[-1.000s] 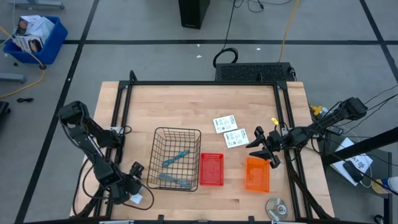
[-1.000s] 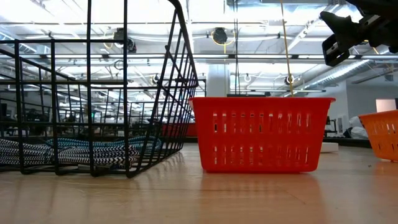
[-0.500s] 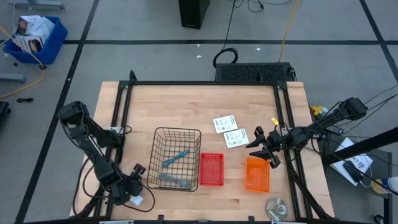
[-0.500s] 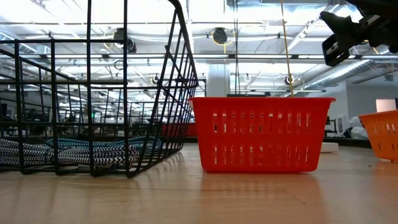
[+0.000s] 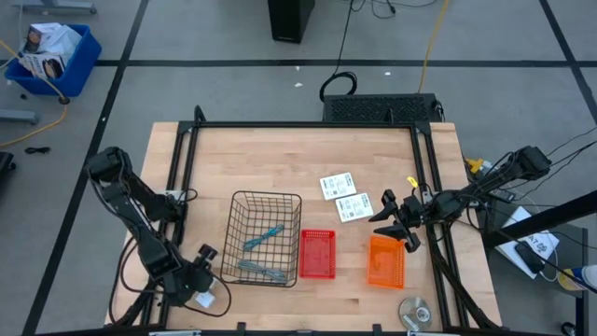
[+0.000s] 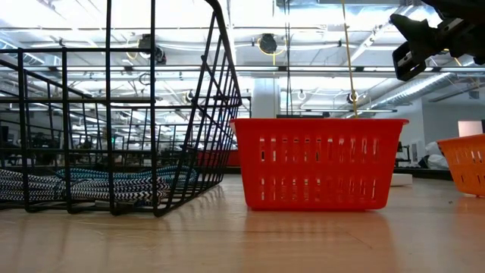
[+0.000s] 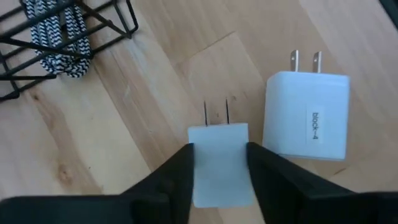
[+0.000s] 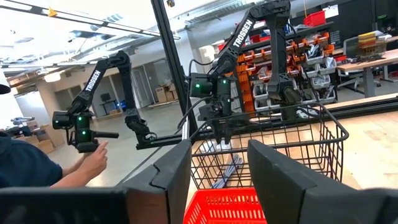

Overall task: Pick and place items into bin
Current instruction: Put the top white charger adapter into the red basket

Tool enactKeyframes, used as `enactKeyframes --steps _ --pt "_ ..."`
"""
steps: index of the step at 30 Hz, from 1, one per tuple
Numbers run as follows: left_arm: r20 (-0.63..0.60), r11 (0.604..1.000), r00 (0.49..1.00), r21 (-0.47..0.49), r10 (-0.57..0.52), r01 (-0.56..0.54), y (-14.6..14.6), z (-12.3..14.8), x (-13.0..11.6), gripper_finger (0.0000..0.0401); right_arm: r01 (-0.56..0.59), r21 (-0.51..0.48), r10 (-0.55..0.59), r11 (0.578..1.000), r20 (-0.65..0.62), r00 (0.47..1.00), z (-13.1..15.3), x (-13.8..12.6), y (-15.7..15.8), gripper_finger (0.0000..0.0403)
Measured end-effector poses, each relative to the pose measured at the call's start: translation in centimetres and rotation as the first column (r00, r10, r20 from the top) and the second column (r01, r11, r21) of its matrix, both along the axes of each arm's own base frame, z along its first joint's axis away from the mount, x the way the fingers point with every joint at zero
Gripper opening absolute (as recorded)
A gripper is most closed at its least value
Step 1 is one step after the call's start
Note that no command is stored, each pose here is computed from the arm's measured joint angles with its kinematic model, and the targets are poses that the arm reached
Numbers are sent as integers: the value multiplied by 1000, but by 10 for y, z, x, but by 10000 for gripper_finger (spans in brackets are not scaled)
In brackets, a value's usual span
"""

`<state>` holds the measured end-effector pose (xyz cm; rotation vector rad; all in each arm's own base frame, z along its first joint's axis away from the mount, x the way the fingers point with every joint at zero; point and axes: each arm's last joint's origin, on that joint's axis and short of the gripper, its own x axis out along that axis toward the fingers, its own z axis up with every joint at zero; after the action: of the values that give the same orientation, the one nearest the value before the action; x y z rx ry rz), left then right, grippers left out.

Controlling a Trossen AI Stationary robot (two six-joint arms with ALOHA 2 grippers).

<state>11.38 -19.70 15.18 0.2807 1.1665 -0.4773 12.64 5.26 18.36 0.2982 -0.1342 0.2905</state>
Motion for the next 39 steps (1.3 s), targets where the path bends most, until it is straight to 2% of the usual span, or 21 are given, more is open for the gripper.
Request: enactKeyframes --steps 7,13,17,26,30,39 --pt "25 998 998 12 -57 57 -1 0 1 54 0 0 0 1000 0 1000 0 0 0 153" --pt "30 998 998 21 -58 57 0 1 1 35 0 0 0 1000 0 1000 0 0 0 153" --pt "25 998 998 32 -60 59 0 0 0 61 0 0 0 1000 0 1000 0 0 0 153" --pt "25 999 999 42 -31 30 2 0 0 159 0 0 0 1000 0 1000 0 0 0 153" --pt "41 996 997 61 -65 62 2 0 0 202 0 0 0 1000 0 1000 0 0 0 153" --pt "61 997 998 82 -8 3 9 -8 0 273 0 0 0 1000 1 1000 0 0 0 153"
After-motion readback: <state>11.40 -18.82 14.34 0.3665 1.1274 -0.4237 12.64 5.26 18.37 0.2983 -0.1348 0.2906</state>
